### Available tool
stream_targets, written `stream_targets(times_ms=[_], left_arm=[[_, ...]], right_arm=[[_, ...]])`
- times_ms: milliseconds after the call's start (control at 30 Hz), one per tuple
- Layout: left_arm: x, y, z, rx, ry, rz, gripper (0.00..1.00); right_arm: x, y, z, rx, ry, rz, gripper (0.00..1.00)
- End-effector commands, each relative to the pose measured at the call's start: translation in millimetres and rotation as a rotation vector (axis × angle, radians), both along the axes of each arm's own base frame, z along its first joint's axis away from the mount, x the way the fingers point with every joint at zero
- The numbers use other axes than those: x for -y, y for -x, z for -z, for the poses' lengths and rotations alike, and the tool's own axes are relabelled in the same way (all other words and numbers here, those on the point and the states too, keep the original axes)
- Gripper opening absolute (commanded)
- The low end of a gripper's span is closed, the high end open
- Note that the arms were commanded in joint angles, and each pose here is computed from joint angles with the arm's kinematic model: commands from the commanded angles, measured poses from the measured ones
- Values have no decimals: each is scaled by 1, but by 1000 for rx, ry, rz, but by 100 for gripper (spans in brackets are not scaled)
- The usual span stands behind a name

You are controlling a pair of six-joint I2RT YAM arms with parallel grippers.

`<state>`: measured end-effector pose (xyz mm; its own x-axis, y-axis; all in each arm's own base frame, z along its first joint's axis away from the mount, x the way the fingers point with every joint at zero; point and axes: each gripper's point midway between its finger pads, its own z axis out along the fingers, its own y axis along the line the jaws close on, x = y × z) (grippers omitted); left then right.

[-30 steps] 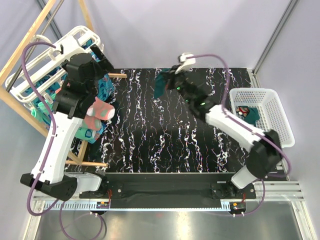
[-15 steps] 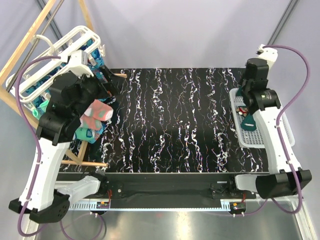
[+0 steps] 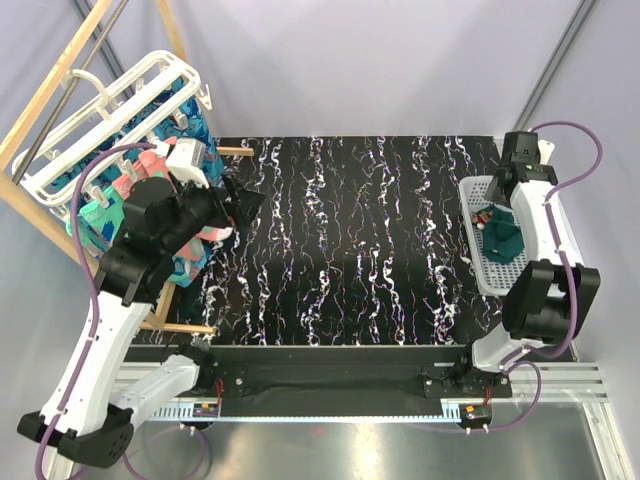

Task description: Remove the socks clipped to the hanger

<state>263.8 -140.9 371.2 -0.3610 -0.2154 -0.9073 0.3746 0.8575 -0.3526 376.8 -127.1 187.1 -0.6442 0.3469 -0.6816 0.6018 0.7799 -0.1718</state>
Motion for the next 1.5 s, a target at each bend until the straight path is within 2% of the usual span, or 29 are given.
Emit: stream_targets(times_ms=[0,33,167,333,367,433,467,533,567,633,667,700,767,800,867,1067,1267,1467], left_arm=[[-8,7,-35,192,22,-15,99],[-11,3,-21,185,18,-36,99],[-26,7,-32,257,53,-83,99],[-40,12,-34,271,43,-150,99],[-42,13,-32,263,37,-154,99],[-45,17,-38,270,37,-167,99],[-47,19,-35,253,29,-174,99],[-55,24,-45,269,32,-203,99],[-56,27,-45,262,29,-205,99],[-57,36,-56,283,41,-200,99],[-56,38,-57,276,48,-191,99],[-57,42,-66,288,59,-189,99],[-56,47,-72,283,68,-180,99],[-56,47,-73,274,69,-181,99],[-53,51,-78,261,59,-155,99],[-71,62,-92,253,32,-227,99],[-83,60,-85,228,-21,-283,99],[-81,61,-83,210,-14,-275,99]], right_arm=[[-44,-16,-96,338,-103,-144,75],[-64,-21,-105,388,-155,-218,79],[-147,-38,-142,594,-262,-482,86],[-274,-37,-145,682,-349,-811,90],[-295,-40,-158,753,-371,-870,91],[-328,-40,-147,763,-416,-959,93],[-355,-37,-158,825,-436,-1026,95],[-385,-40,-150,823,-436,-1101,100],[-407,-36,-161,856,-442,-1149,100],[-438,-41,-148,829,-422,-1219,100],[-452,-41,-164,872,-423,-1250,100],[-481,-35,-151,848,-445,-1315,100],[-509,-30,-167,911,-458,-1399,100],[-532,-22,-156,892,-491,-1463,100],[-552,-16,-171,945,-516,-1520,100],[-610,5,-166,977,-573,-1636,100],[-657,15,-151,954,-573,-1634,100],[-694,29,-137,950,-543,-1626,97]])
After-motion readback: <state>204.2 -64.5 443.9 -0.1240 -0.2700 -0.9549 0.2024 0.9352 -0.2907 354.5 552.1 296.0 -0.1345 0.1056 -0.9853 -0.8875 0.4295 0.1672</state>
